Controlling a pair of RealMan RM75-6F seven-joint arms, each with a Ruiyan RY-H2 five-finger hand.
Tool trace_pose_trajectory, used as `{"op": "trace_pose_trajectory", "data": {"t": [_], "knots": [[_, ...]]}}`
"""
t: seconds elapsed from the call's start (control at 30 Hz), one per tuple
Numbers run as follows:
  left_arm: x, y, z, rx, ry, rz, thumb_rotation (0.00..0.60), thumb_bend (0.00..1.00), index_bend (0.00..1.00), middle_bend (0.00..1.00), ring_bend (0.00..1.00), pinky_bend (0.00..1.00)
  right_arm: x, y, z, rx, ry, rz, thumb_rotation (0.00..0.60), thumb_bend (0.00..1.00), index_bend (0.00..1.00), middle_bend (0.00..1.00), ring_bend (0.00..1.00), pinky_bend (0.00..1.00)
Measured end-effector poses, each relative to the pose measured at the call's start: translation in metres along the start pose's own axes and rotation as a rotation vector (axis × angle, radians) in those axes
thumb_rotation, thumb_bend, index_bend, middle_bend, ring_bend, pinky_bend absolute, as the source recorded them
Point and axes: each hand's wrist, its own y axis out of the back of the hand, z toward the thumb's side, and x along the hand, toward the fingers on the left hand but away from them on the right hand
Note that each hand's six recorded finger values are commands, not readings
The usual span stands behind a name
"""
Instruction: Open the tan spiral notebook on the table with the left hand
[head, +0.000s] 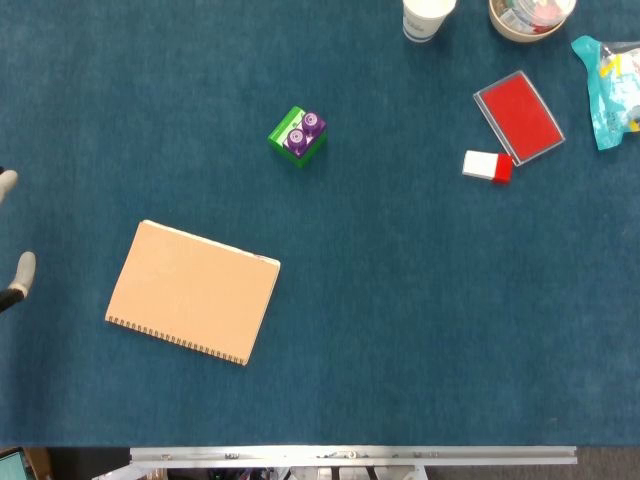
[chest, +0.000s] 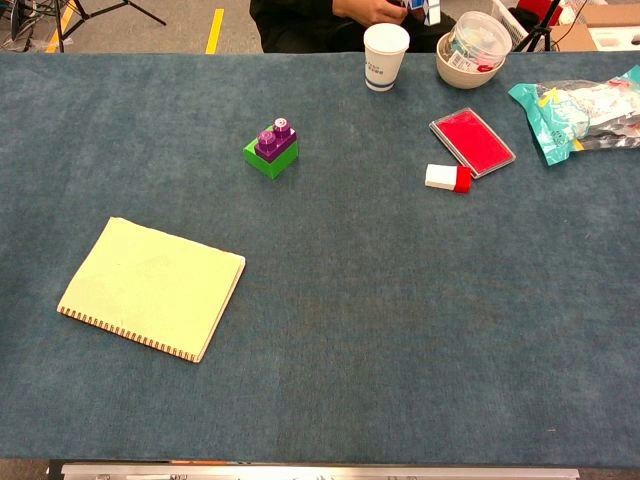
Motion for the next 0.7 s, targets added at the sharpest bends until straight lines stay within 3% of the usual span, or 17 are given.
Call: {"op": "trace_pose_trajectory", "data": {"t": [0.43, 0.7], "knots": [[0.003, -0.002, -0.001, 0.036, -0.059, -0.056, 0.600, 0.34, 0.10, 0.09, 0.10, 0.11, -0.002, 0.000, 0.005, 0.003, 0.011, 0.001, 0.600, 0.62, 0.50, 0.40, 0.32, 0.42], [0.001, -0.012, 0.000, 0.080, -0.201, -0.171, 0.600, 0.30, 0.07, 0.06, 0.09, 0.11, -0.004, -0.001, 0.012, 0.004, 0.031, 0.005, 0.600, 0.62, 0.50, 0.40, 0.32, 0.42]]}}
